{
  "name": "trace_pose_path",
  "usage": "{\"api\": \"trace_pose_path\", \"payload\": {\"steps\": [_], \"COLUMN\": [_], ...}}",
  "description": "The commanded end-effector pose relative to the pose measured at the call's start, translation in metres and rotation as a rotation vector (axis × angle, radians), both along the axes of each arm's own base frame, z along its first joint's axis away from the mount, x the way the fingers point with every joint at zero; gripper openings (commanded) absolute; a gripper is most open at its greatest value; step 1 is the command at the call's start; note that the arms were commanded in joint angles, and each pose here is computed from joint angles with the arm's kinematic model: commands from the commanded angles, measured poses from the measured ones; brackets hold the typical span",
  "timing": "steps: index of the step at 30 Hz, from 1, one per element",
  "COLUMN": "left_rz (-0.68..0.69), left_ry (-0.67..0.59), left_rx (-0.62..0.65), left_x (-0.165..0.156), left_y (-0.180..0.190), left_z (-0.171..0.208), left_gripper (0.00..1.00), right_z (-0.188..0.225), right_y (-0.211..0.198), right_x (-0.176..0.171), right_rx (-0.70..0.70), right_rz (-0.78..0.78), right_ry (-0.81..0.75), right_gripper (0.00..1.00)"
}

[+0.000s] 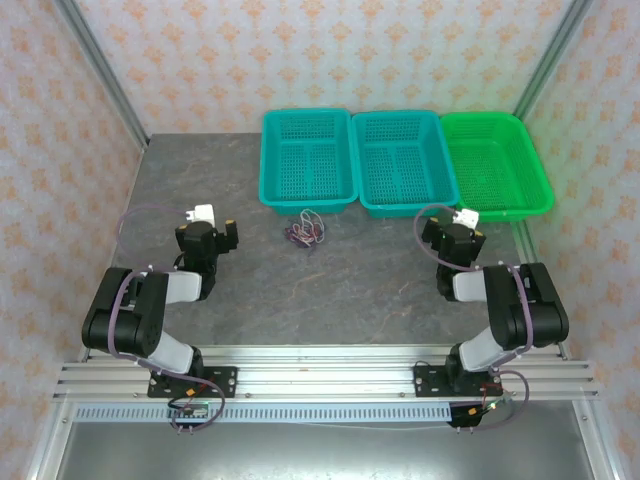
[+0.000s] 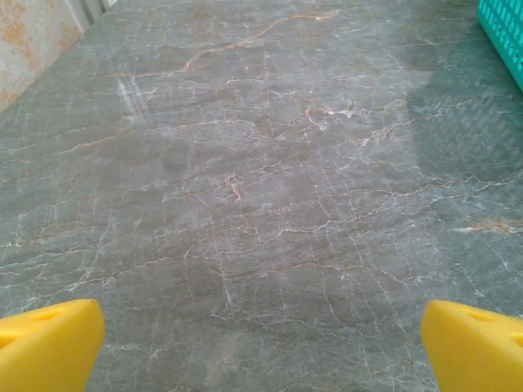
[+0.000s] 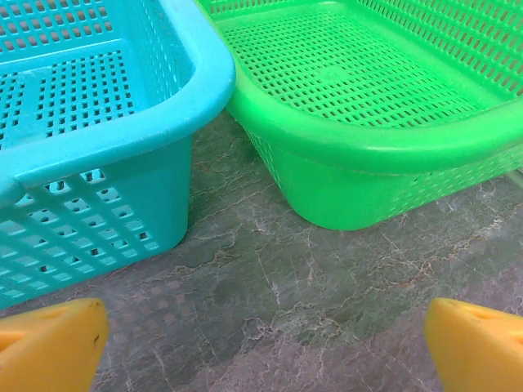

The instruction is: Untangle the cables

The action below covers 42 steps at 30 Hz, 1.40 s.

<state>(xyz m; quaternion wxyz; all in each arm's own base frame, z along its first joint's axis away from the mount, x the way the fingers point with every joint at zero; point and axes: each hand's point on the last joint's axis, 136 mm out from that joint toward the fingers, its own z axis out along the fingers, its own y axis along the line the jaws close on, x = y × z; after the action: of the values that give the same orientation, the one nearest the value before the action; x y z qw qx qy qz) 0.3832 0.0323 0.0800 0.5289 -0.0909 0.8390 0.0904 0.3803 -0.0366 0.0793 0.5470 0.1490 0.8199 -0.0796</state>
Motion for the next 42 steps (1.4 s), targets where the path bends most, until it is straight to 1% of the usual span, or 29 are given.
{"api": "trace_pose_path", "payload": {"steps": [1, 7, 10, 16, 19, 21, 22, 23, 24, 25, 26, 27, 31, 33, 35, 37, 40, 42], "left_rz": [0.002, 0.001, 0.002, 0.003, 0.001, -0.009, -0.004, 0.012, 0.032, 0.054, 0.068, 0.073, 0.113, 0.041, -0.082, -0.2, -0.332, -0.4], "left_ry": [-0.045, -0.045, -0.045, -0.044, -0.046, -0.045, -0.051, -0.058, -0.053, -0.049, -0.048, -0.061, -0.113, -0.105, -0.055, 0.01, 0.149, 0.234], "left_rx": [0.01, 0.011, 0.009, 0.01, 0.01, 0.01, 0.015, 0.022, 0.029, 0.034, 0.032, 0.028, -0.022, -0.1, -0.181, -0.23, -0.275, -0.308], "left_x": [0.007, 0.007, 0.007, 0.007, 0.007, 0.007, 0.006, 0.002, -0.001, -0.005, -0.011, -0.015, -0.031, -0.03, -0.028, -0.031, -0.04, -0.045], "left_y": [0.0, 0.0, 0.0, 0.001, 0.0, -0.002, -0.001, 0.001, 0.003, 0.006, 0.007, 0.006, -0.003, -0.022, -0.056, -0.093, -0.145, -0.177], "left_z": [0.015, 0.015, 0.015, 0.015, 0.015, 0.018, 0.023, 0.03, 0.037, 0.047, 0.056, 0.067, 0.119, 0.139, 0.153, 0.162, 0.159, 0.148], "left_gripper": [1.0, 1.0, 1.0, 1.0, 0.98, 0.96, 0.96, 0.96, 0.96, 0.96, 0.96, 0.97, 0.97, 0.97, 0.97, 0.97, 0.96, 0.92], "right_z": [0.013, 0.014, 0.014, 0.015, 0.023, 0.027, 0.038, 0.047, 0.057, 0.069, 0.081, 0.09, 0.12, 0.131, 0.138, 0.14, 0.135, 0.125], "right_y": [0.001, -0.001, -0.013, -0.013, -0.018, -0.013, -0.011, -0.012, -0.012, -0.015, -0.012, -0.004, 0.048, 0.08, 0.124, 0.162, 0.205, 0.221], "right_x": [0.008, 0.008, 0.002, 0.002, -0.002, -0.005, -0.007, -0.012, -0.016, -0.022, -0.028, -0.03, -0.033, -0.032, -0.032, -0.036, -0.043, -0.043], "right_rx": [-0.005, -0.004, 0.008, 0.008, 0.012, 0.006, -0.021, -0.041, -0.014, 0.061, 0.128, 0.197, 0.464, 0.547, 0.59, 0.612, 0.597, 0.577], "right_rz": [0.006, -0.002, -0.069, -0.069, -0.103, -0.069, -0.076, -0.107, -0.128, -0.175, -0.183, -0.156, 0.061, 0.197, 0.383, 0.533, 0.668, 0.711], "right_ry": [-0.04, -0.043, -0.06, -0.065, -0.079, -0.11, -0.141, -0.115, -0.088, -0.067, -0.06, -0.062, -0.105, -0.077, -0.003, 0.101, 0.266, 0.337], "right_gripper": [0.99, 0.99, 0.99, 0.99, 0.99, 0.99, 0.99, 0.99, 0.99, 0.99, 0.99, 0.99, 0.99, 0.99, 0.99, 0.99, 0.99, 0.99]}}
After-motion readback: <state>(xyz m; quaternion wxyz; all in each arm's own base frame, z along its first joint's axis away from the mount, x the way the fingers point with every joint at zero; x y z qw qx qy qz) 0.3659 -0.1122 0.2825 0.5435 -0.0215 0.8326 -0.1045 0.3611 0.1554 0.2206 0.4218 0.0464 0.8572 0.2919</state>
